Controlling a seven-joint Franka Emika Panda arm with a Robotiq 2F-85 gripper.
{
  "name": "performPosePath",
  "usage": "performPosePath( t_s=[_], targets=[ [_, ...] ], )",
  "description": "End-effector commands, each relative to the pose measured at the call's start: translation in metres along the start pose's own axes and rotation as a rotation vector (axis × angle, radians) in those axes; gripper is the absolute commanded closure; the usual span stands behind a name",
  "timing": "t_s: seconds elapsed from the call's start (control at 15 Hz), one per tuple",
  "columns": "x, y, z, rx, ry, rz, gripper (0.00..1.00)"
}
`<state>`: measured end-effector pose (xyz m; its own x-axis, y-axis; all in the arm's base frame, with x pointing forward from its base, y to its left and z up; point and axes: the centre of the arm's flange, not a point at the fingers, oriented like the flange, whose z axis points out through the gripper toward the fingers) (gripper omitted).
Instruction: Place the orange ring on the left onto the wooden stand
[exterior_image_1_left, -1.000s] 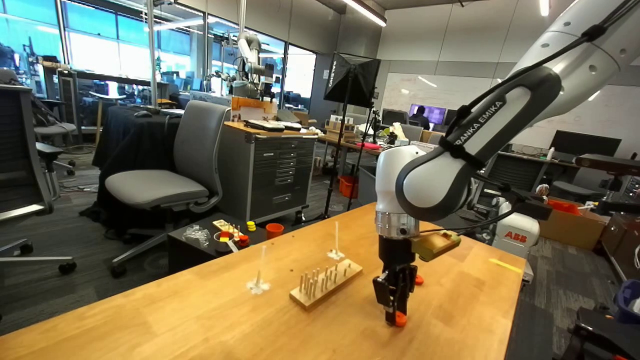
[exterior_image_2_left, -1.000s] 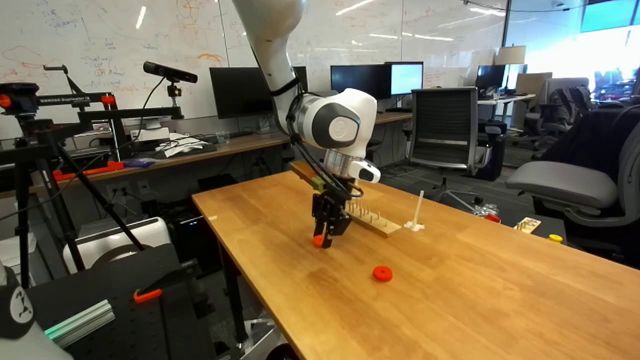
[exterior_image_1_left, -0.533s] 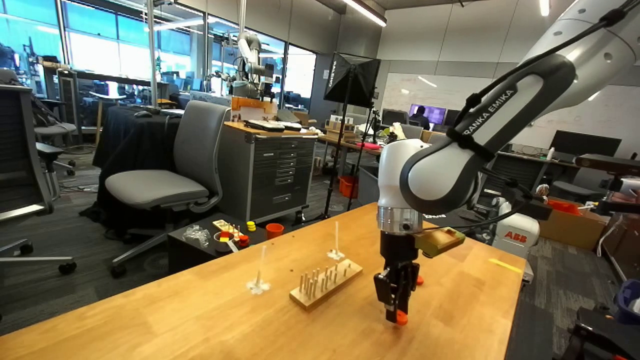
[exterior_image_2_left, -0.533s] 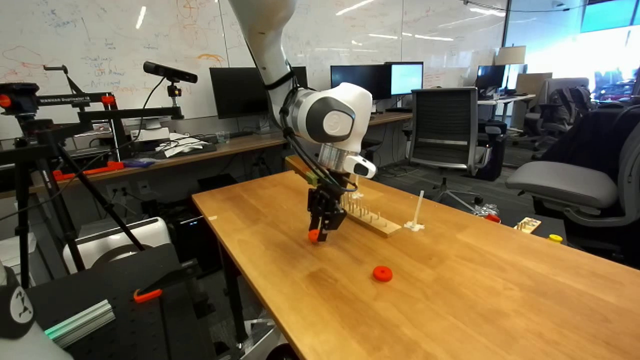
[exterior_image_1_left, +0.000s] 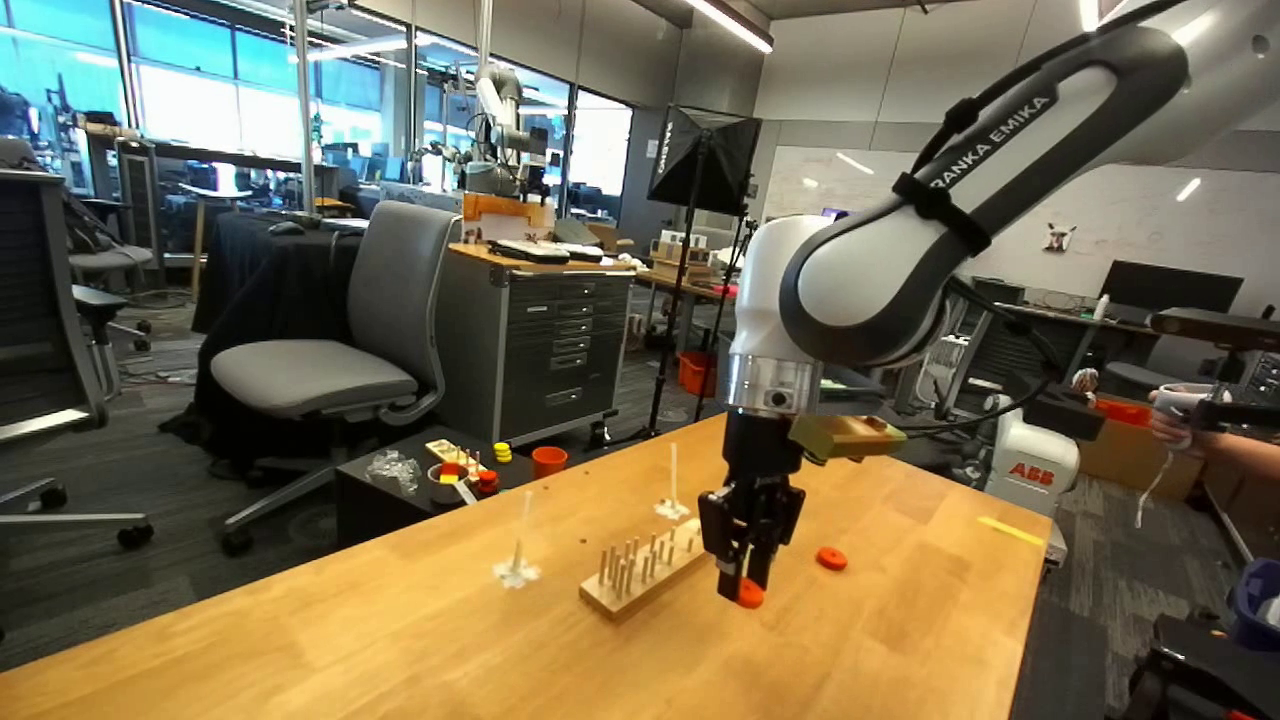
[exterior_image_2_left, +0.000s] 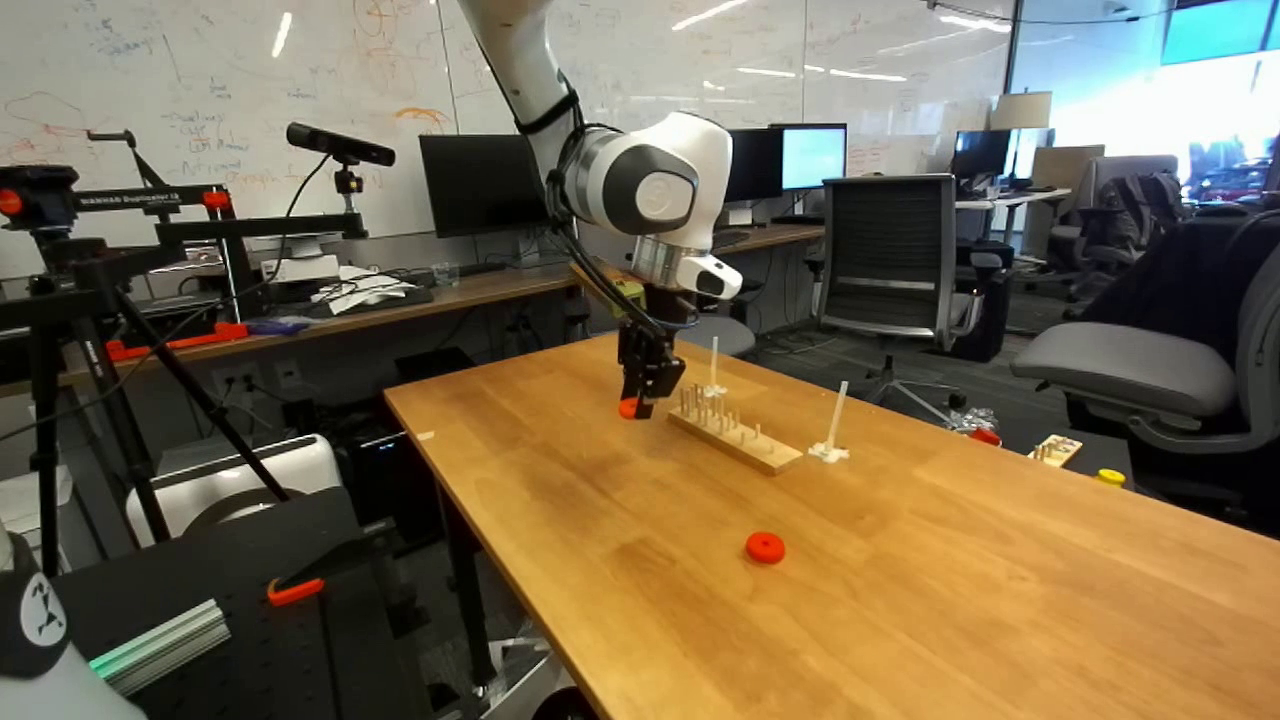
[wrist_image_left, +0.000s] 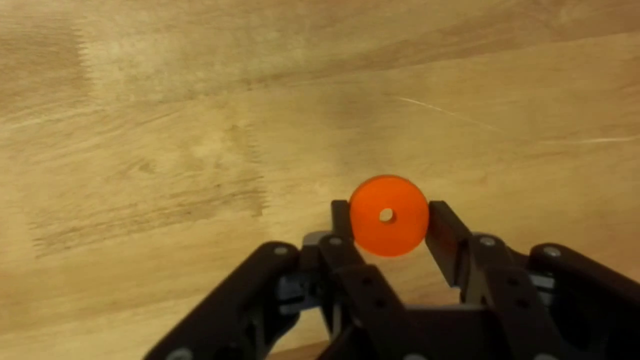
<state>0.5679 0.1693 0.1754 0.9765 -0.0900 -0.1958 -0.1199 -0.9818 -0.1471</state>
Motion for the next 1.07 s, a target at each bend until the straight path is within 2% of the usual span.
performPosePath(
  t_s=[0.0, 0.4, 1.0],
  targets=[
    [0.027, -0.021, -0.031, 0.045, 0.01, 0.078, 0.83],
    [0.06, -0.023, -0.065, 0.085, -0.003, 0.17, 0.83],
    [0.106, 0.027, -0.061, 0.117, -0.039, 0.305, 0.83]
  ],
)
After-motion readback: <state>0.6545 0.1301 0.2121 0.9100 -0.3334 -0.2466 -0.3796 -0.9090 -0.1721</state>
